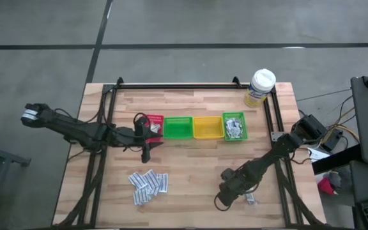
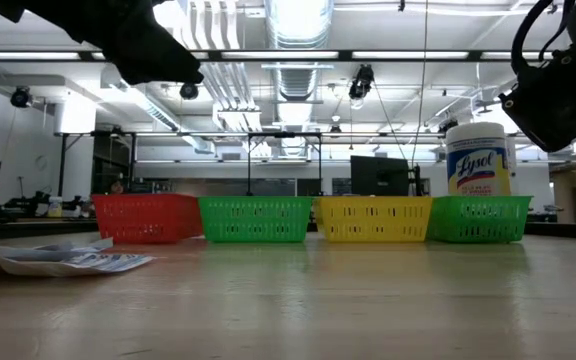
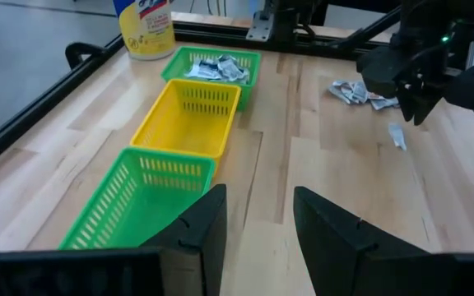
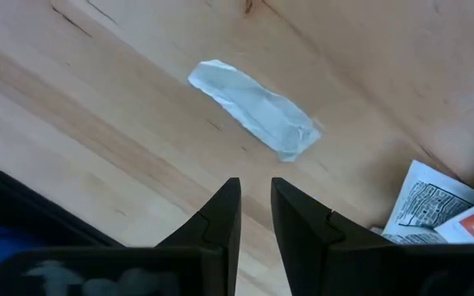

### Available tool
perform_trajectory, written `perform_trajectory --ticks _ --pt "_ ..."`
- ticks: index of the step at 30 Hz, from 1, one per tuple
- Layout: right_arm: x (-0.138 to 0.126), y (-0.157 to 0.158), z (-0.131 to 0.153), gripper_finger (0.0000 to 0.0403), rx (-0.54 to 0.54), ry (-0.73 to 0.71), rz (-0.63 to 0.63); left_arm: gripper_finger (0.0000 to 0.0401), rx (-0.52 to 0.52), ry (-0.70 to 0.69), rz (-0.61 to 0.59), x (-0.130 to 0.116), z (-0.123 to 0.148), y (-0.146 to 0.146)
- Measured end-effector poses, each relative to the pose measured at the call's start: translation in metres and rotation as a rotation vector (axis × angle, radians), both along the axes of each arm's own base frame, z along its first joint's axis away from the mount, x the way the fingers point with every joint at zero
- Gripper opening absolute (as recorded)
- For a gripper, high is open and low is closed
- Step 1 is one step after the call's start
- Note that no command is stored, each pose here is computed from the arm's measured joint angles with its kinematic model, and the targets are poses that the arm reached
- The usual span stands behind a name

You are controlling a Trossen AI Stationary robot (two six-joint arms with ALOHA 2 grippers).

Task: Pick & Place First Aid Supplies
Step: Put the green bandage into the red bin

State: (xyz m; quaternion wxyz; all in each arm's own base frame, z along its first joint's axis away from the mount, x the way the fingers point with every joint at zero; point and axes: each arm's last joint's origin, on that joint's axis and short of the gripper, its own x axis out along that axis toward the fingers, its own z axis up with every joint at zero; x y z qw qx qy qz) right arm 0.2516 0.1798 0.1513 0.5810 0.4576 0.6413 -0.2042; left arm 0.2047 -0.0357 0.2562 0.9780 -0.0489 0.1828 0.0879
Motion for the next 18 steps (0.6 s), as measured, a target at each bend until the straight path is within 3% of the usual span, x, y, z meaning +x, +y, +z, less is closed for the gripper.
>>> perform_trajectory --ticks 18 --pt "-0.0041 -0.0025 -0.006 0.0068 -0.042 0.038 -0.161 0.0136 0.032 0.007 -0.018 -0.0001 -0.0001 -0.0005"
